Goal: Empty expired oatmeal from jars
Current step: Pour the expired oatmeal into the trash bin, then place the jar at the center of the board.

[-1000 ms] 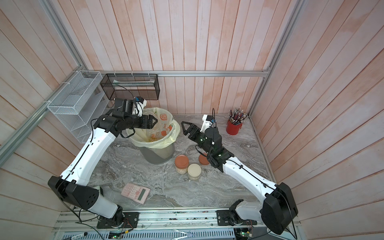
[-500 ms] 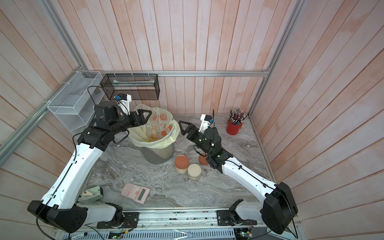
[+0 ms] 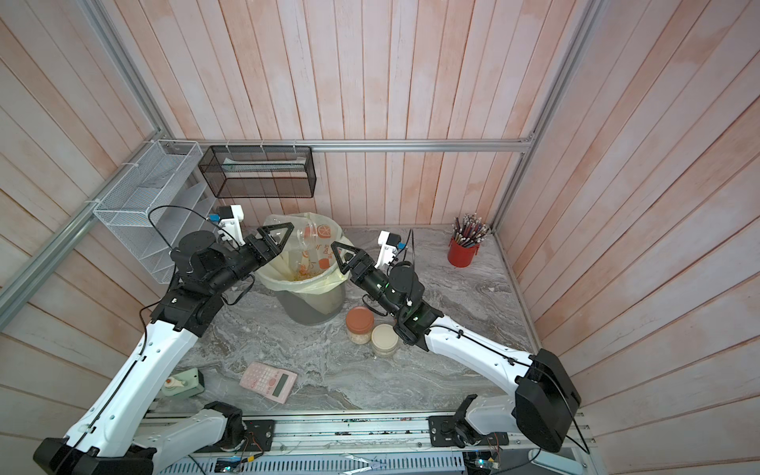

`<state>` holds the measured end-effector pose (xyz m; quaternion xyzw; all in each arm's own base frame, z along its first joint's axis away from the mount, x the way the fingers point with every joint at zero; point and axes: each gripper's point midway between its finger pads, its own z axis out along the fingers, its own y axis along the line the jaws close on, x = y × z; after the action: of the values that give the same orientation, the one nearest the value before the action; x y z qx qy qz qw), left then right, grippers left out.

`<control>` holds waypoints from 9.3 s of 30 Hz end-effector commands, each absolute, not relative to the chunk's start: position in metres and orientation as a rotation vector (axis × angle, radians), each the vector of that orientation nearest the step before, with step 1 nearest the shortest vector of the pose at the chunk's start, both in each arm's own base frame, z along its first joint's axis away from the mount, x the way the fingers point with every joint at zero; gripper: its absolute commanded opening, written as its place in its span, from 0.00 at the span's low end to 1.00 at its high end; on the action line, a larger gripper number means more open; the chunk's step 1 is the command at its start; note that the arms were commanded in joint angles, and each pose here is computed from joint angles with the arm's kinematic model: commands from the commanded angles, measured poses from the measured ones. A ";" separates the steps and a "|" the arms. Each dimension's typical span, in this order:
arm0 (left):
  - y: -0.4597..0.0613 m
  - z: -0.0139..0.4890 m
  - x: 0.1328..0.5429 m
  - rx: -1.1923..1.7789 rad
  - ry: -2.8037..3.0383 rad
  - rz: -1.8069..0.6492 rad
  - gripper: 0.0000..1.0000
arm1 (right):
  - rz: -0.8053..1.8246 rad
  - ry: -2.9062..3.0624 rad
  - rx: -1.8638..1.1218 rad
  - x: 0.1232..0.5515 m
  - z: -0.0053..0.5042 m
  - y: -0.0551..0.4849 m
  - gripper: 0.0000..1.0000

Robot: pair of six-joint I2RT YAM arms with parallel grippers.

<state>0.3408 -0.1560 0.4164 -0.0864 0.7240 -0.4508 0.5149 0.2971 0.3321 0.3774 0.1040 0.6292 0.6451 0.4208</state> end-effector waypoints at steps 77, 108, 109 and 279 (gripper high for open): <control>-0.240 0.402 0.264 -0.256 1.508 -1.617 0.52 | 1.848 1.372 0.552 0.279 0.393 0.351 0.59; -0.245 0.370 0.232 -0.082 1.653 -1.600 1.00 | 1.516 1.424 0.617 0.245 0.372 0.264 0.40; -0.244 0.367 0.231 -0.080 1.665 -1.587 1.00 | 1.508 1.425 0.620 0.243 0.370 0.260 0.40; -0.229 0.208 0.210 0.261 1.952 -1.151 1.00 | -0.047 2.054 0.246 0.414 0.095 0.177 0.98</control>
<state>0.2110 -0.2303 0.2096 0.1081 0.7813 -0.4527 0.4158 0.4205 0.1766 0.0872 0.1009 0.8541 -0.0239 0.5097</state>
